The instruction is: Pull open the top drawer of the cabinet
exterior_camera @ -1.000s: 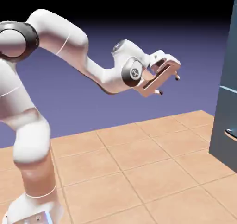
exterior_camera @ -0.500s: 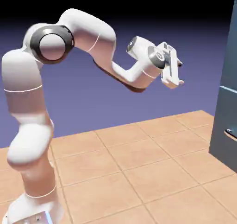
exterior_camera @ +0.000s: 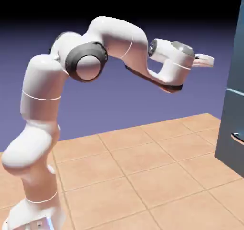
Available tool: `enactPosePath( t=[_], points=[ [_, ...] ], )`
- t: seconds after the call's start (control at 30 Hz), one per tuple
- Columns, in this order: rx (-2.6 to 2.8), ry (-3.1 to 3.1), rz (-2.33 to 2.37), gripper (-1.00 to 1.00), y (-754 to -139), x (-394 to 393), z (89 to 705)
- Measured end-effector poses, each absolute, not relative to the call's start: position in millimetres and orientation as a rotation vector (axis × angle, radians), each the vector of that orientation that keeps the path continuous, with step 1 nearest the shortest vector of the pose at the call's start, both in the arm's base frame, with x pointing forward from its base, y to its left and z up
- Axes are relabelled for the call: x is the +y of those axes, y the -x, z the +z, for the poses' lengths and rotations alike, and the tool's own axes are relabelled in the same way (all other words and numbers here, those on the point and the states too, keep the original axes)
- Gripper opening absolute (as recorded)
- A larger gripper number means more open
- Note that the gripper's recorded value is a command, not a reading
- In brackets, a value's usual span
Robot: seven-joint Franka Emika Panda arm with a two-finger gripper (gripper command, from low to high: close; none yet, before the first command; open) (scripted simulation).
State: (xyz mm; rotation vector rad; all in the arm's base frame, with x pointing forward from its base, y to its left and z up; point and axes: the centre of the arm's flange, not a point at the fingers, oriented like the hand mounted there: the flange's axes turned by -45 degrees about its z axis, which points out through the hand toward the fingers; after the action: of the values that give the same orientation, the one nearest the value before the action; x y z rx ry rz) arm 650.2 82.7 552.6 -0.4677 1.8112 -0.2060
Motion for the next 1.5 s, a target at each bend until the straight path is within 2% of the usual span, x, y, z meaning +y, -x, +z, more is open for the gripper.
enactPosePath(
  t=[0.3,0.63,1.23,1.27,1.5],
  points=[
    [1.528,0.896,-0.642,0.0,-682,20,572],
    [1.209,1.21,-1.208,0.0,-702,-94,591],
    [1.208,1.209,-1.209,0.0,-751,-94,592],
    [1.209,1.21,-1.209,-1.0,-752,-94,591],
    [1.208,1.209,-1.208,-1.0,-736,-94,591]
  ],
)
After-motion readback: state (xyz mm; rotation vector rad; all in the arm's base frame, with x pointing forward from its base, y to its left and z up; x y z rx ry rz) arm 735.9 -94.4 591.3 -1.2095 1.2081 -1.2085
